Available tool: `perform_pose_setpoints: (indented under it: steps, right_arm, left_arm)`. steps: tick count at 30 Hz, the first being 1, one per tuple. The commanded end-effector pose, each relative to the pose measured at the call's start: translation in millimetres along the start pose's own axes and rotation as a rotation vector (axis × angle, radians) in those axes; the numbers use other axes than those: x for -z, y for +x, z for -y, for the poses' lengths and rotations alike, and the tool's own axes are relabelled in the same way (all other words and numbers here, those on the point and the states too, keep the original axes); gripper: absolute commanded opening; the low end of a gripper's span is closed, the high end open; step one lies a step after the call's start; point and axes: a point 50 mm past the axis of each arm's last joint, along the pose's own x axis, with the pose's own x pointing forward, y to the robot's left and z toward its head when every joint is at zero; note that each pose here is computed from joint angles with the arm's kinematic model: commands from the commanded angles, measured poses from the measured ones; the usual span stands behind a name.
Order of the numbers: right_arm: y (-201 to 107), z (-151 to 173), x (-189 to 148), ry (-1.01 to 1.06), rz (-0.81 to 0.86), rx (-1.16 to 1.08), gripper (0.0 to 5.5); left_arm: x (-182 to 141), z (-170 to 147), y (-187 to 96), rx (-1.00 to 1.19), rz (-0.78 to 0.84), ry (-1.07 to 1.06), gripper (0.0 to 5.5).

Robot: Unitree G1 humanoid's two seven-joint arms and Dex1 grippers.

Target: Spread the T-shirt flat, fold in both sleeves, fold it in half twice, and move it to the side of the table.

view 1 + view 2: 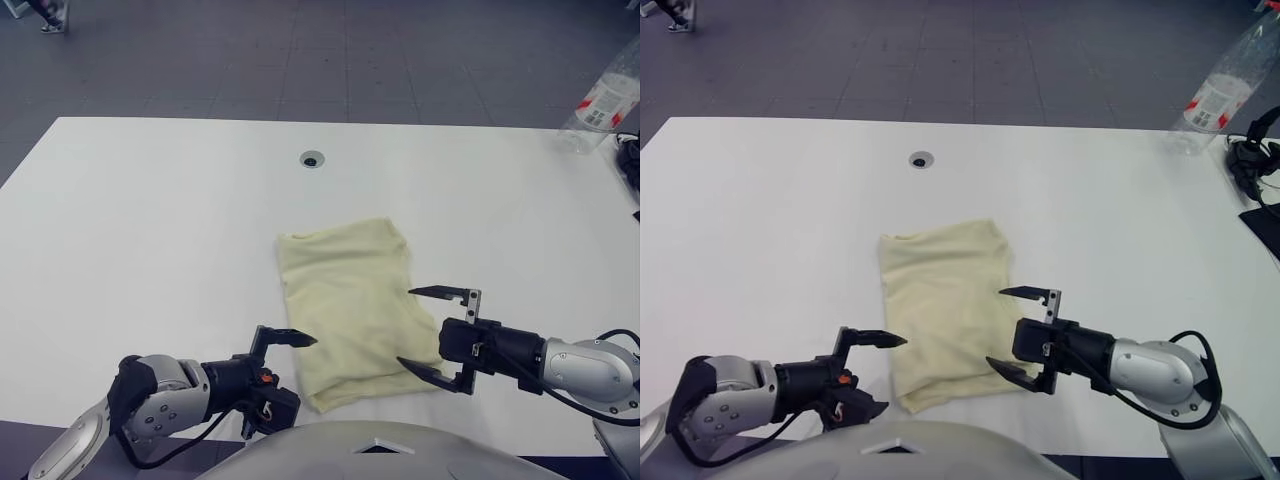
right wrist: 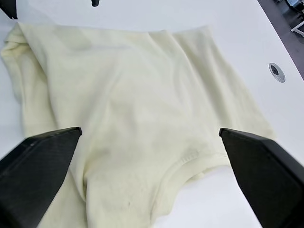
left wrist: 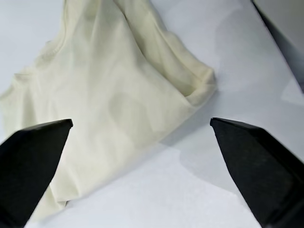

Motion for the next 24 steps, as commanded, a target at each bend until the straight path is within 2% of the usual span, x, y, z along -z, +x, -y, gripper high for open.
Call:
perform_pose_setpoints:
  steps: [1, 3, 5, 13, 24]
  right_arm:
    - [-3.1, 3.8, 4.5, -0.021, -0.031, 0.003, 5.4]
    - [-4.1, 7.2, 5.3, -0.027, -0.033, 0.01, 5.4]
    - [-4.3, 9.8, 6.6, -0.032, -0.036, 0.018, 5.4]
    - [-4.0, 14.9, 11.1, -0.047, -0.047, 0.03, 5.4]
    - [-6.7, 18.1, 10.8, -0.058, -0.045, 0.015, 5.4]
  left_arm:
    - [-14.0, 13.3, 9.4, 0.117, 0.135, -0.007, 5.39]
    - [-14.7, 12.9, 11.1, 0.123, 0.15, -0.01, 5.37]
    - [-13.9, 11.1, 13.9, 0.12, 0.16, -0.006, 5.08]
    - [-9.0, 6.7, 26.5, 0.113, 0.202, -0.001, 3.61]
    - [-11.5, 9.3, 26.6, 0.113, 0.229, 0.003, 1.68]
